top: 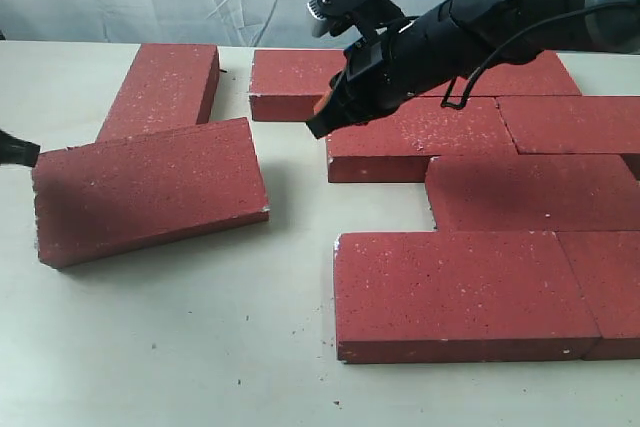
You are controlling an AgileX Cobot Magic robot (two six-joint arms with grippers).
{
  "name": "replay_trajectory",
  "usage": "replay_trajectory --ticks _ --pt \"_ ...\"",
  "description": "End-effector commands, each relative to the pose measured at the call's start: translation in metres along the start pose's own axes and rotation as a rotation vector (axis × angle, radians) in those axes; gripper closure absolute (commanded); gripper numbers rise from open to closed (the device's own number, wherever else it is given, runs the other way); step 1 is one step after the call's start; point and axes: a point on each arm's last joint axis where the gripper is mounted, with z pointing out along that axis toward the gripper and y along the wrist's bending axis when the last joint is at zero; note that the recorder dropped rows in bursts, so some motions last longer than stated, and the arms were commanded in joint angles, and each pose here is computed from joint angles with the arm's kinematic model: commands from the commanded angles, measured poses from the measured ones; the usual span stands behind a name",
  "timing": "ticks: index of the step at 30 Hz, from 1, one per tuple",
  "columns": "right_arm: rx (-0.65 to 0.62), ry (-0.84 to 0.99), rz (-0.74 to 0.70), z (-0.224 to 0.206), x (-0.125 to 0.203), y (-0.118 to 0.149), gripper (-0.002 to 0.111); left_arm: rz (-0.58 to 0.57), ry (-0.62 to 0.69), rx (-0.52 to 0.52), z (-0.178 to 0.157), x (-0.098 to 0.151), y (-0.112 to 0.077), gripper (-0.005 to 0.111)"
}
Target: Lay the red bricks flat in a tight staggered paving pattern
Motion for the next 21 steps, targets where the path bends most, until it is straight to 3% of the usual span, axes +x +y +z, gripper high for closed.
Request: replay_trajectory --ticks 1,4,13,21 --pt "0.047 -0.056 -0.005 0.012 -0.012 0.0 0.109 -0.056 -0.056 -0.071 0.006 0.01 0.016 0.106" --pt "-0.001 -0.027 0.006 0.026 -0.021 -0.002 0.109 -0.074 -0.032 -0.077 0.006 0.014 0.021 0.106" --pt "0.034 0.17 0.045 0.067 -0.032 -0.024 0.109 -0.054 0.05 -0.062 0.035 0.022 0.023 0.106" --pt "0.039 0.207 0.041 0.105 -0.029 -0.022 0.109 -0.085 0.122 -0.02 0.06 0.022 0.022 0.106"
